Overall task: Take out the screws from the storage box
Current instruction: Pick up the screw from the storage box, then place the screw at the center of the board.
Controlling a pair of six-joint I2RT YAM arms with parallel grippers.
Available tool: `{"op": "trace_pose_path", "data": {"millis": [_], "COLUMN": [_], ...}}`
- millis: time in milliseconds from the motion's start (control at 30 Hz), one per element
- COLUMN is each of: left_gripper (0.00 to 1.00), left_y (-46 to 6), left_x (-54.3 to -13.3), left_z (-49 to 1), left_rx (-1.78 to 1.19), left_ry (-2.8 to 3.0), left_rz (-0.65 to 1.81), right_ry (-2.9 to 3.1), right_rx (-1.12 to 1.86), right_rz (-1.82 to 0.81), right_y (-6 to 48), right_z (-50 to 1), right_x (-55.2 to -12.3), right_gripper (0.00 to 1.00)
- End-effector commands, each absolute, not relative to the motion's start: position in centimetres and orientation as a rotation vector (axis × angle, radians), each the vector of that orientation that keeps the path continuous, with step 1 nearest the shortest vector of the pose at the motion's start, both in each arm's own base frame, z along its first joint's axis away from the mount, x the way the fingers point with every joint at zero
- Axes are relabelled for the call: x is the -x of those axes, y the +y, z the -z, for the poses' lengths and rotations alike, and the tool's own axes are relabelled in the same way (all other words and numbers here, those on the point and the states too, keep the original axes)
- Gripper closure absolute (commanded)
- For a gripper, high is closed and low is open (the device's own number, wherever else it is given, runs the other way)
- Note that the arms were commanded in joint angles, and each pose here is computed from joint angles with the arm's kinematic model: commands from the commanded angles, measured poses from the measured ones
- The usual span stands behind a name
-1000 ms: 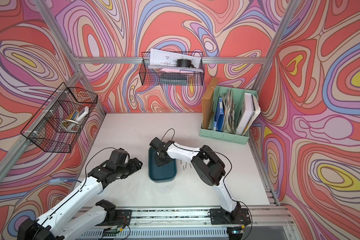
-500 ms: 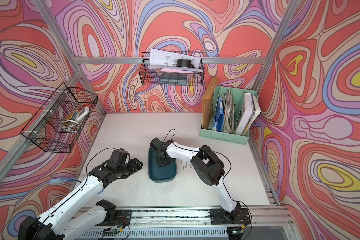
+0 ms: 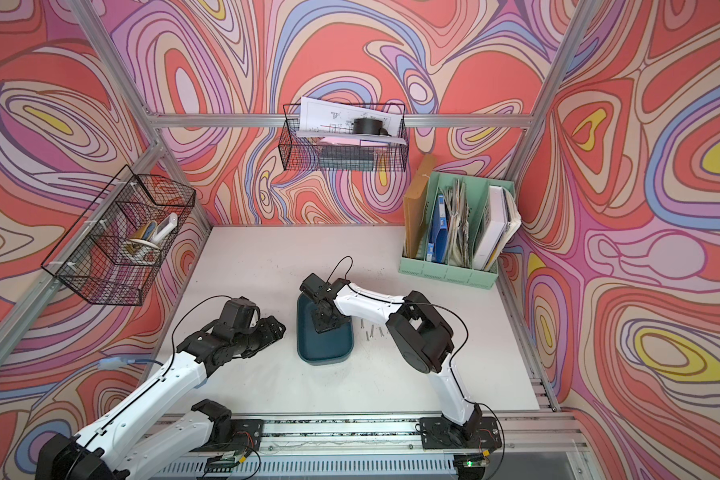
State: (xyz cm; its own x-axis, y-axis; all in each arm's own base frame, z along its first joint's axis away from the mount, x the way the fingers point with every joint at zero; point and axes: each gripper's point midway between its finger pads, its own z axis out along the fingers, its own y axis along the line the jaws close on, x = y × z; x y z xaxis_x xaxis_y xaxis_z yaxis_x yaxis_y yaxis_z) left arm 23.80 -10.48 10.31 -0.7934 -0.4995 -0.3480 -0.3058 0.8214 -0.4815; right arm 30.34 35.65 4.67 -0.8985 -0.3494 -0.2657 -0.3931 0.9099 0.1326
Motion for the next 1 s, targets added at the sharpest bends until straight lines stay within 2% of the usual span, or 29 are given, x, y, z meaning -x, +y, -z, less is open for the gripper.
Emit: {"op": "trace_pose_path", "data": {"millis": [0,200,367,533,767,967], "left_gripper": [0.27,0.27,0.27,0.28,0.27,0.28], "left_y": [-10.4,-10.5,-10.8,-11.2,-11.2,-12.2], "left_x": [-23.9,-24.1,-24.5,-24.9,-25.2,-25.2], "left_z": [-11.2,-11.6,-11.8,-11.7,-12.2,-11.9], "left_rx": [0.59,0.554,0.548,0.533,0.516,0.478], "left_ry": [2.519,2.51,2.501,2.52,2.498,2.53], "left_rz": [0.571,0.571,0.587,0.592,0.595,0.643], "right_ry": [2.735,2.688,2.685,2.722,2.822,2.792], "right_rx": [0.507,0.346,0.157,0.028,-0.09,-0.246], "right_rz": [-0.298,-0.306,-0.218,-0.125,-0.08,-0.069], "right_y": [35.3,30.8,23.6,17.7,14.8,12.5], "right_z": [-9.4,-13.1,-15.0,-13.7,-7.9,-7.1], "right_x": [-31.0,-32.6,-32.9,-31.7,-30.9,-31.2], "right_gripper": [1.0,1.0,1.0,0.98,0.97,0.93]}}
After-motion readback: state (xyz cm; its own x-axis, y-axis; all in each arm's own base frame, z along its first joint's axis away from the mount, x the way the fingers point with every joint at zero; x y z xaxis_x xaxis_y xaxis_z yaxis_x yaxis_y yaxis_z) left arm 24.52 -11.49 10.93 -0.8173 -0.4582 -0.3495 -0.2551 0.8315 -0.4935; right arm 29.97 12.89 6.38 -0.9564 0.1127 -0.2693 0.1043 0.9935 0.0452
